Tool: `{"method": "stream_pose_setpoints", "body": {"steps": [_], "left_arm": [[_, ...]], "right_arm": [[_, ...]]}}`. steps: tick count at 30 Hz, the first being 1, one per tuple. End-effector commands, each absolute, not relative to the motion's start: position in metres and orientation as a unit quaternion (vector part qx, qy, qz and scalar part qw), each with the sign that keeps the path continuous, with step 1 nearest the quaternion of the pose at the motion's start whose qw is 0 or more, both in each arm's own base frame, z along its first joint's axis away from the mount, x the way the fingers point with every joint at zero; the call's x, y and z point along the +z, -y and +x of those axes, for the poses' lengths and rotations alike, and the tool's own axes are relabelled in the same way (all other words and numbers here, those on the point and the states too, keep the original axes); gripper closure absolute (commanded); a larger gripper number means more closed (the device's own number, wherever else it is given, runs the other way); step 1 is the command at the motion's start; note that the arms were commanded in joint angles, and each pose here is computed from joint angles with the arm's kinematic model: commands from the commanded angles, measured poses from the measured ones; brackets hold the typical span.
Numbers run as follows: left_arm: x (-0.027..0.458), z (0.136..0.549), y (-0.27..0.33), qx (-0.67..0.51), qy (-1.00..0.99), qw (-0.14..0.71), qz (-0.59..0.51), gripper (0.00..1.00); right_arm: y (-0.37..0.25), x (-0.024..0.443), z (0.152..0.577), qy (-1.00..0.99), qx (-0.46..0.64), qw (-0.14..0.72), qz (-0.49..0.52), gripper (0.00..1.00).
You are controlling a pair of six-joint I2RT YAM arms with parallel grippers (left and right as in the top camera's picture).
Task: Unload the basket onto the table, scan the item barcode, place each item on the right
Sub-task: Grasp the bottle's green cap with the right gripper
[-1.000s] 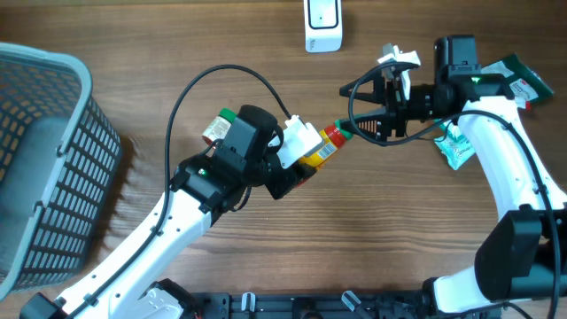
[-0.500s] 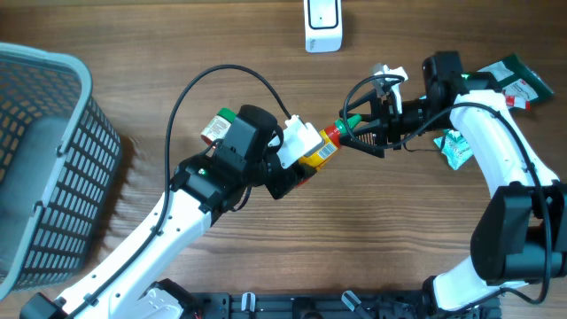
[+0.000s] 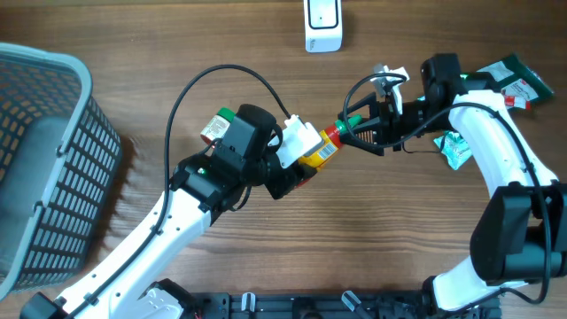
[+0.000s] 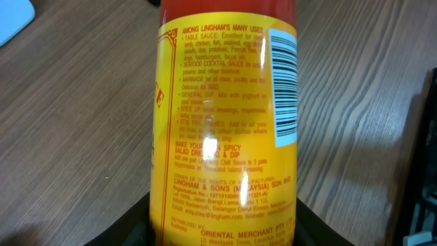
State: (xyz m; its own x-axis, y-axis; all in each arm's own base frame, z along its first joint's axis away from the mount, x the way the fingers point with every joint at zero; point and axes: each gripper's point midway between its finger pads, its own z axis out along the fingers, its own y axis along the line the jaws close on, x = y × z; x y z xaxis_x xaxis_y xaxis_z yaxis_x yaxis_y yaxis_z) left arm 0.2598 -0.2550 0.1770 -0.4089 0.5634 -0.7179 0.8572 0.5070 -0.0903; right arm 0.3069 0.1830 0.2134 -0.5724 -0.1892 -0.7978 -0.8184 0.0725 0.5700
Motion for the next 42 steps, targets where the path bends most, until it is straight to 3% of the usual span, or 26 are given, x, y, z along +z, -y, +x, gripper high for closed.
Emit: {"method": "stream_pose_setpoints", "body": {"steps": [1, 5, 23, 38, 42], "left_arm": [[0.191, 0.261, 0.262, -0.242, -0.792, 0.335, 0.450, 0.87], [0.191, 0.261, 0.262, -0.242, -0.792, 0.335, 0.450, 0.87], [0.191, 0.267, 0.256, -0.237, -0.797, 0.338, 0.441, 0.87], [0.188, 0.265, 0.254, -0.237, -0.800, 0.330, 0.441, 0.87], [0.189, 0.265, 0.254, -0.237, -0.800, 0.331, 0.441, 0.86]], "right_arm": [[-0.199, 0.215, 0.301, -0.656, 0.590, 0.272, -0.385, 0.28], [-0.200, 0.215, 0.302, -0.651, 0.587, 0.279, -0.392, 0.35], [-0.190, 0.205, 0.307, -0.688, 0.573, 0.253, -0.366, 0.35], [-0.193, 0.220, 0.309, -0.660, 0.601, 0.274, -0.358, 0.54], [-0.193, 0.220, 0.309, -0.664, 0.604, 0.267, -0.350, 0.70]]}}
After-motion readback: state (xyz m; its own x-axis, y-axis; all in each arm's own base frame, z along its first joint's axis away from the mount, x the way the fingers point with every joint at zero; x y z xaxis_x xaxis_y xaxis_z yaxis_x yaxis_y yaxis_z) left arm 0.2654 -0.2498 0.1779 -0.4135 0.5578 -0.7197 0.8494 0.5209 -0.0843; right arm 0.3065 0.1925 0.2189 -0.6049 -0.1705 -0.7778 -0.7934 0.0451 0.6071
